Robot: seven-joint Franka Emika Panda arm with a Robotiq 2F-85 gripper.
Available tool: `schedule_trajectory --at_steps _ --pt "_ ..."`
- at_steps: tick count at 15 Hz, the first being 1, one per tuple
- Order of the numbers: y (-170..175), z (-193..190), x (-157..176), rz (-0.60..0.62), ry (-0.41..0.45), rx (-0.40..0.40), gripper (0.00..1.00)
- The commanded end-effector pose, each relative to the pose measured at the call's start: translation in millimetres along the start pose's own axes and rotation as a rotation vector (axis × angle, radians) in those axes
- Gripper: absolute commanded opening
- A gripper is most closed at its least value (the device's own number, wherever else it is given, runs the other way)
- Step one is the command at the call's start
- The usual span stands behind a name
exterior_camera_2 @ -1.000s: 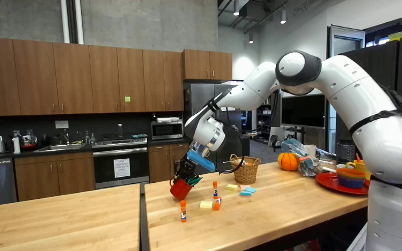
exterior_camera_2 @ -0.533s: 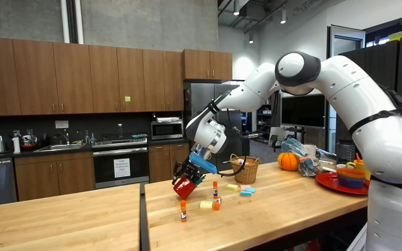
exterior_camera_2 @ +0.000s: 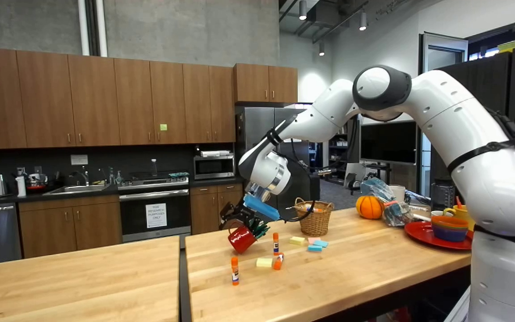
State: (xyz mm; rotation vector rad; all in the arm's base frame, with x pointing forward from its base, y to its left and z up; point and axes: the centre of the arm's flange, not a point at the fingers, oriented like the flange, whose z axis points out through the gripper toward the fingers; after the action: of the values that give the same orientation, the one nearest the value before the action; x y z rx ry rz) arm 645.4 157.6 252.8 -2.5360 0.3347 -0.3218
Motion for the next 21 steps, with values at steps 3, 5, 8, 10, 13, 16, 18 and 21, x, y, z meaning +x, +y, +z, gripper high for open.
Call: schedule_trajectory --at_steps 3,5,8,10,13,16,18,21 --pt "4 -15 4 -0.061 -0.048 -0.07 1.0" --pt "2 -18 6 -0.08 -0.064 -0.09 1.0" --pt "-1 -24 9 -0.121 -0.075 -0.13 1.0" --pt "-6 -30 10 -0.151 -0.065 -0.149 1.0" --pt "-19 -40 11 -0.192 -0.053 -0.165 1.0" --pt "-30 -41 8 -0.214 -0.073 -0.187 1.0" --pt "-35 -38 1 -0.211 -0.092 -0.252 1.0" --pt "-39 -35 -7 -0.207 -0.113 -0.331 1.0"
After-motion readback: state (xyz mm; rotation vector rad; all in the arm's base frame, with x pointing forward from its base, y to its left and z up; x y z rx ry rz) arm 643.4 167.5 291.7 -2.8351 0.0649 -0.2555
